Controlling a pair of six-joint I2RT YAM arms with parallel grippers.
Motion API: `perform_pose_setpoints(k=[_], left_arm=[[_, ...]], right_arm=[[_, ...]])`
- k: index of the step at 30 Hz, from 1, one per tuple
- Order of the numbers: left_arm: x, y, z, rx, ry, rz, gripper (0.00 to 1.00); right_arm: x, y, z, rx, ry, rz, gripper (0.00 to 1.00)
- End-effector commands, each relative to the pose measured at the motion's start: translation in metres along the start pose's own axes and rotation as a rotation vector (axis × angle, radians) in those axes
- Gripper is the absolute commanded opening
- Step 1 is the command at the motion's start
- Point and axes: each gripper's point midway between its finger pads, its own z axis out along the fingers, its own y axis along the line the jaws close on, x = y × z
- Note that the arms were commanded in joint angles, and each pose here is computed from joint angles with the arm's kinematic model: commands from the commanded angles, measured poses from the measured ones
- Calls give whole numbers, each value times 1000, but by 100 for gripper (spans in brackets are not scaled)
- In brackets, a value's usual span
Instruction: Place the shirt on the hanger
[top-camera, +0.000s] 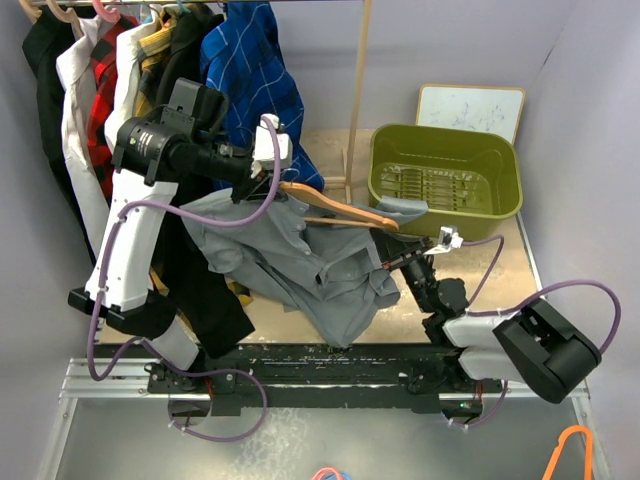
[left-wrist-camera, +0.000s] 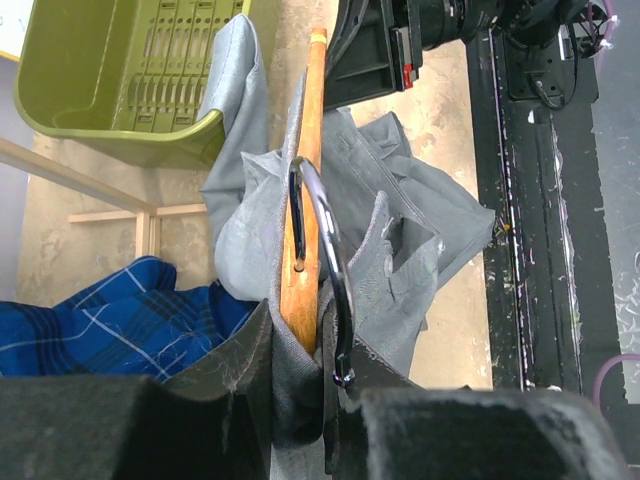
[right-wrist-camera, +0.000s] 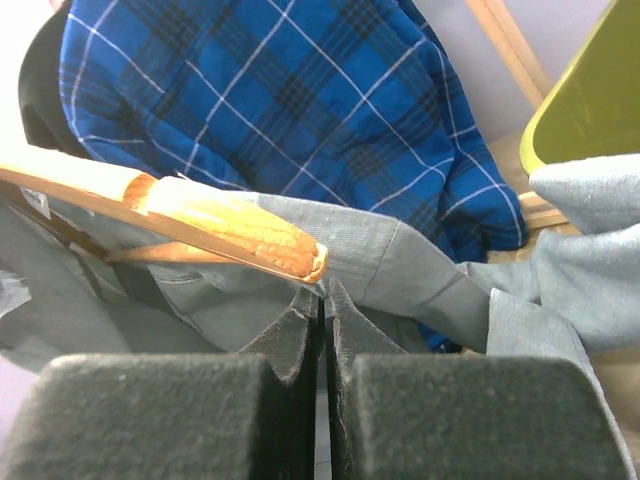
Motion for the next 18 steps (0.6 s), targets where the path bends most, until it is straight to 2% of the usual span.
perform_pose_setpoints(k=[1,4,9,14,18], left_arm=[[-38,-5,-49,-143,-78,168,0],[-41,-13,-51,-112,-104,184,0],[-9,10,-55,-203,60,215,0],[-16,2,-55,-180,24,213,0],[-4,3,-49,-162,52,193,0]], right_arm=[[-58,-7,-9,28,-237,-28,0],[-67,-9,-12,28,-261,-55,0],[-78,-8,-10,25,-252,-134,0],[-81,-11,-6,50,-237,-234,0],[-85,-13,-2,63,-237,-281,0]])
